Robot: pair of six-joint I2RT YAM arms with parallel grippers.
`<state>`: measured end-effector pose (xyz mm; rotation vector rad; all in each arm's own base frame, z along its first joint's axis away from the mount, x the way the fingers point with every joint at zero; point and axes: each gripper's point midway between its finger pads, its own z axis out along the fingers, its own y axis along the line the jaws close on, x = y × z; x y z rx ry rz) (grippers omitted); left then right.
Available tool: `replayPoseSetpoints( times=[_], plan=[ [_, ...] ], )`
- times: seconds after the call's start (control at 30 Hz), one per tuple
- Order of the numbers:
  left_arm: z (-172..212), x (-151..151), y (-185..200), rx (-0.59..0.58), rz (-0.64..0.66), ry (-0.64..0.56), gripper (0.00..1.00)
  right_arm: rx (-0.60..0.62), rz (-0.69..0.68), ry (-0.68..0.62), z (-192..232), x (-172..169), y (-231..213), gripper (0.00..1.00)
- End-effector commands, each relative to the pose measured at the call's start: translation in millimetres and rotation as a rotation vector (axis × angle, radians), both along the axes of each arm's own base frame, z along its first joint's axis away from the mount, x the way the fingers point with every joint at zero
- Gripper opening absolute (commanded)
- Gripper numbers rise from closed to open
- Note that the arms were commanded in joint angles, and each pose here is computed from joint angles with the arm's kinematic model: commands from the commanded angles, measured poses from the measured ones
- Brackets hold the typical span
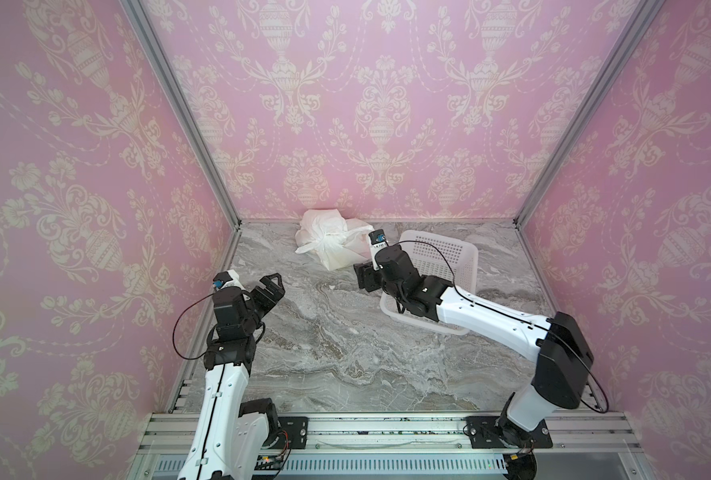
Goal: Untie the knot of the plastic bag and take out the fruit
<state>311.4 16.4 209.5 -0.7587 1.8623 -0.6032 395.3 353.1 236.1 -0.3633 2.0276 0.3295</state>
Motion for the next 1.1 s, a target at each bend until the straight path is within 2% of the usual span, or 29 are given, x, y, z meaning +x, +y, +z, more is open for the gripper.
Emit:
replayPoseSetpoints(
  times=[0.0,0.17,0.37,0.57,0.63,0.7,0.77,0.97,1.07],
  plan=[
    [13,0,-2,0.013,-0.011,-0.028,0.99,-0.108,-0.039,0.01,-19,24,9,0.83],
    [13,1,-3,0.012,-0.015,-0.026,0.99,-0.18,-0.056,0.028,-42,53,34,0.9],
    [13,2,-3,0.009,-0.017,-0.025,0.99,-0.203,-0.037,0.051,-64,76,57,0.94],
    [11,2,-2,0.016,-0.012,-0.02,0.99,-0.195,-0.035,0.084,-89,106,66,0.95],
    [10,2,-1,0.017,-0.01,-0.016,0.99,-0.18,-0.027,0.105,-98,114,67,0.92],
    [9,2,-1,0.022,-0.008,-0.013,0.99,-0.159,-0.013,0.129,-105,119,69,0.83],
    [9,3,0,0.025,-0.005,-0.012,0.99,-0.144,0.01,0.143,-108,120,71,0.66],
    [7,4,0,0.025,-0.009,-0.005,0.99,-0.121,0.027,0.126,-95,113,70,0.21],
    [5,4,0,0.027,-0.01,-0.001,0.99,-0.11,0.04,0.109,-87,106,66,0.09]
  ],
)
